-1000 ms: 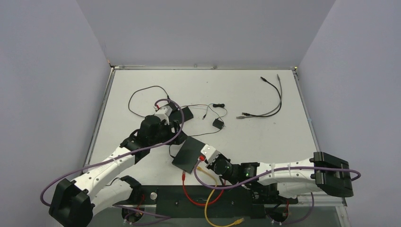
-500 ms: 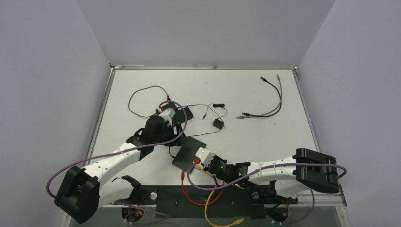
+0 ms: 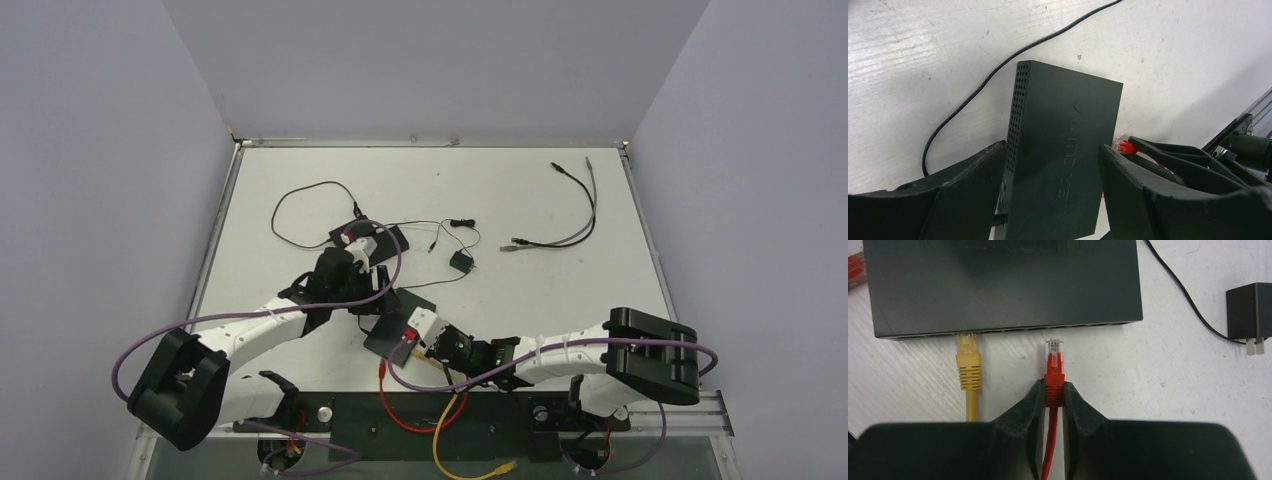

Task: Insert the plug into the switch port
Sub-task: Insert the connector into the switch port.

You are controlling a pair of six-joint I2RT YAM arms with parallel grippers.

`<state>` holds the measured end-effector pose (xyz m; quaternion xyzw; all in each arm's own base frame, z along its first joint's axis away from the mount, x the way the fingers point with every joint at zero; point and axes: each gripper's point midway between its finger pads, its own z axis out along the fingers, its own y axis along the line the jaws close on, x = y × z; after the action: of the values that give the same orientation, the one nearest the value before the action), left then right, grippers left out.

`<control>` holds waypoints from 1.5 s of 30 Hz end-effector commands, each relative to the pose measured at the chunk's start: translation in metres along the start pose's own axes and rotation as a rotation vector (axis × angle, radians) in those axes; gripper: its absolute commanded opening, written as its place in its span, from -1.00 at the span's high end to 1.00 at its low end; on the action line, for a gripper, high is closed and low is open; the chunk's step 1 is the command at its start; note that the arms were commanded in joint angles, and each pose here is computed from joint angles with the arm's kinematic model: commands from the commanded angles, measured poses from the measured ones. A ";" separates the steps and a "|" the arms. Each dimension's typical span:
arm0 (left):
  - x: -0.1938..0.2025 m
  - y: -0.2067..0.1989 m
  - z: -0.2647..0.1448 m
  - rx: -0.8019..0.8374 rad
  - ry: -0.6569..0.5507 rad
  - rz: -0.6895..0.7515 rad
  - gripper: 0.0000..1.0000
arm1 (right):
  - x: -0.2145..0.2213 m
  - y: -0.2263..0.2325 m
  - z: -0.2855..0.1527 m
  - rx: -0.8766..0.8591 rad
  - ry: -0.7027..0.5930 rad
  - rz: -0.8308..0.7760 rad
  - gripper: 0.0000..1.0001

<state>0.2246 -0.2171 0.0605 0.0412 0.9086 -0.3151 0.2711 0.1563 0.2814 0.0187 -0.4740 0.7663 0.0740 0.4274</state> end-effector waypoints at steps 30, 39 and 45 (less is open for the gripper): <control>0.009 -0.002 0.011 0.071 0.005 -0.001 -0.21 | -0.044 0.005 0.012 -0.044 -0.133 0.157 1.00; 0.011 -0.004 0.013 0.086 0.011 0.001 -0.20 | -0.047 0.002 0.014 -0.060 -0.133 0.187 1.00; 0.013 -0.004 0.014 0.094 0.019 0.001 -0.19 | -0.055 0.006 0.015 -0.103 -0.163 0.203 1.00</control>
<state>0.2188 -0.2192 0.0395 0.0455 0.9078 -0.3279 0.2575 0.1662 0.2949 0.0142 -0.4329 0.7896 0.1218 0.4175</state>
